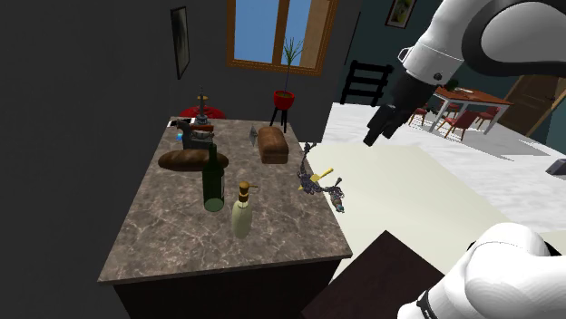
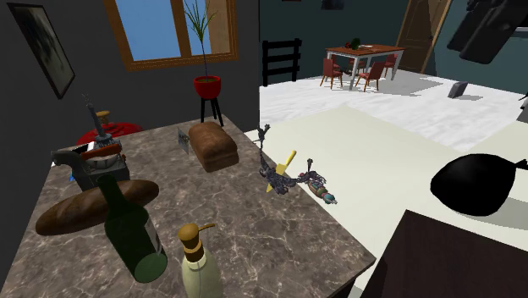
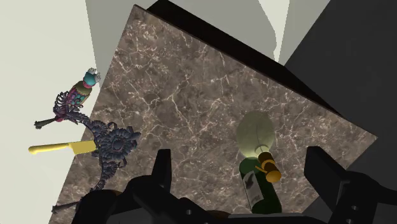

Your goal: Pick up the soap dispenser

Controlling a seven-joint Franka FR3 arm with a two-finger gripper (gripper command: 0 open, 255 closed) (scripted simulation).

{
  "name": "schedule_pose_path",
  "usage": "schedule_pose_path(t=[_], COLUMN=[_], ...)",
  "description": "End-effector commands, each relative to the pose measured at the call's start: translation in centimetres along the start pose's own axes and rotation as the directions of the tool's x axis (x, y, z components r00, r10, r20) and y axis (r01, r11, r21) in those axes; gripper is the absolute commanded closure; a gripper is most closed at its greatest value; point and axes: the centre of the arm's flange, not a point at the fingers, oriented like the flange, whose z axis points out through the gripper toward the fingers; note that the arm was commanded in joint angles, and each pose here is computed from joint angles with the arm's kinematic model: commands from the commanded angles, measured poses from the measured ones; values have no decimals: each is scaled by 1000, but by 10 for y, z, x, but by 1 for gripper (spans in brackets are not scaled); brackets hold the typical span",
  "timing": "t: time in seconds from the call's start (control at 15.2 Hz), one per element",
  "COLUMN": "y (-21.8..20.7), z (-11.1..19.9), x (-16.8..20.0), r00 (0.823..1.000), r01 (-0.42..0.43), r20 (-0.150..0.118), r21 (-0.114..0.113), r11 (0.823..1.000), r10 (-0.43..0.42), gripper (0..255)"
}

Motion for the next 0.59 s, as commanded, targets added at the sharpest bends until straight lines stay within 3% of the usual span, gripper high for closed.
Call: schedule_pose_path(t=[0.0,0.53], y=[0,-44], z=[0,89], x=[0,33], r00=[1000,996], r01=[0,-81], r20=[0,-36], r21=[0,-5], r11=[1000,997], r10=[0,81], gripper=[0,0])
